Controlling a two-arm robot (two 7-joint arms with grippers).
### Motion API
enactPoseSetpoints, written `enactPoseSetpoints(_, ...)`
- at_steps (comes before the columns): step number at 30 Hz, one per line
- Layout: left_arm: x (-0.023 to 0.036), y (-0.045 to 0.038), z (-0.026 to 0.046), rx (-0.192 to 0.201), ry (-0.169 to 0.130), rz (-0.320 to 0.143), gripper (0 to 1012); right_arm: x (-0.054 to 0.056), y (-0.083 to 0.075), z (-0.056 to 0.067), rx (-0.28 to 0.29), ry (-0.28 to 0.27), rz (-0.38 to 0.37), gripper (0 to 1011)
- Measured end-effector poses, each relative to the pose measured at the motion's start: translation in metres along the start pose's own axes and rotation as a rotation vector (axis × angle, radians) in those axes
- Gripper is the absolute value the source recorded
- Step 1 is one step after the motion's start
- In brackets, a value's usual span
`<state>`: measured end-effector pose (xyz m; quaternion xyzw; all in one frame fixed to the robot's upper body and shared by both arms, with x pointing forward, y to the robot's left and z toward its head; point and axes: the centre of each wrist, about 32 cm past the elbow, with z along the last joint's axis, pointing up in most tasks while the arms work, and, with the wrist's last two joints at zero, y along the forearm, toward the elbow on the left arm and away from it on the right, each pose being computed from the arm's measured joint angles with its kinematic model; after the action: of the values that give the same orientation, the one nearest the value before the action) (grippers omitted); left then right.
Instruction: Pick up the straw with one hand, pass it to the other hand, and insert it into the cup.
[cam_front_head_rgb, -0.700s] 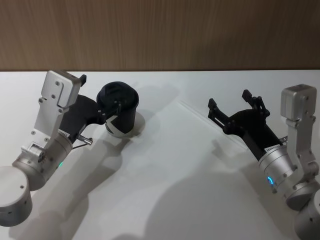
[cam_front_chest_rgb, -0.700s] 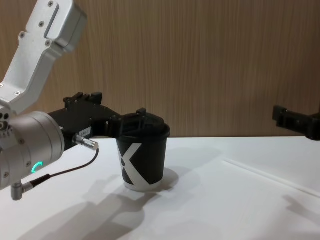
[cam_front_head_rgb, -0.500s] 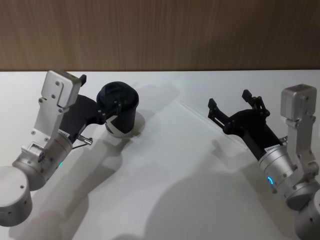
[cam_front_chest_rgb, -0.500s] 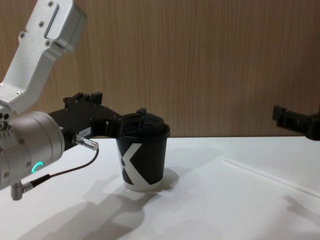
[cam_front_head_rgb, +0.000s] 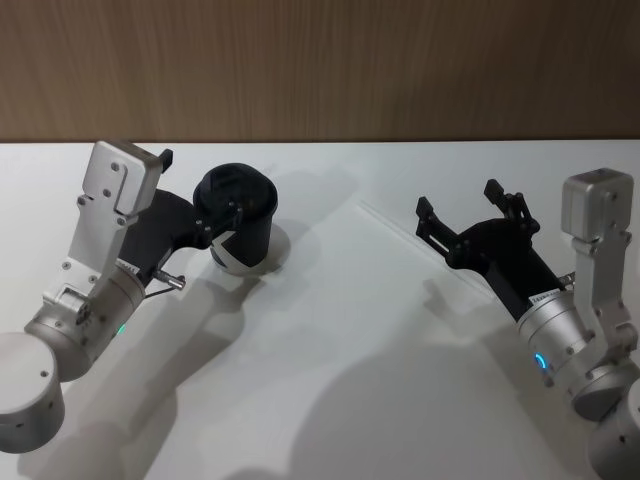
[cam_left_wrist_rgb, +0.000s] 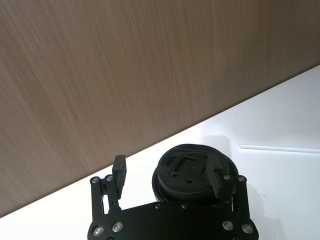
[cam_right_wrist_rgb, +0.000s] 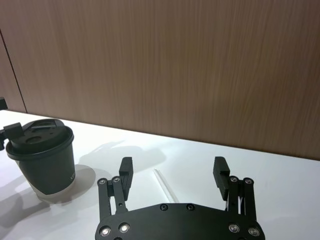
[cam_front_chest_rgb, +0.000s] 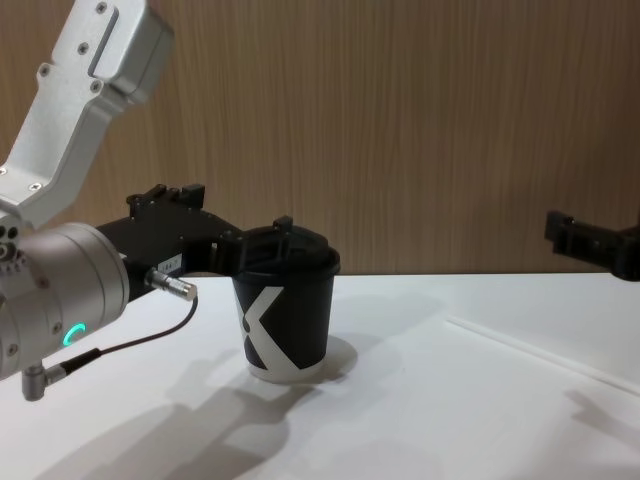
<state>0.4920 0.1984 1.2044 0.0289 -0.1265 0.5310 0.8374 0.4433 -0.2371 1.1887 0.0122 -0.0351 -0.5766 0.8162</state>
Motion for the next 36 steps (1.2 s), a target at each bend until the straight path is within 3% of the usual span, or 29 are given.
enactPoseSetpoints(23, 0.0, 0.0, 0.0, 0.0, 0.0, 0.0, 1003, 0.002, 0.0, 0.001, -0.001, 0.003, 0.001, 1001)
enactPoseSetpoints(30, 0.0, 0.0, 0.0, 0.0, 0.0, 0.0, 1003, 0.015, 0.001, 0.008, -0.028, 0.021, 0.021, 1001)
enactPoseSetpoints(36, 0.0, 0.0, 0.0, 0.0, 0.0, 0.0, 1003, 0.037, 0.003, 0.015, -0.08, 0.036, 0.05, 1001)
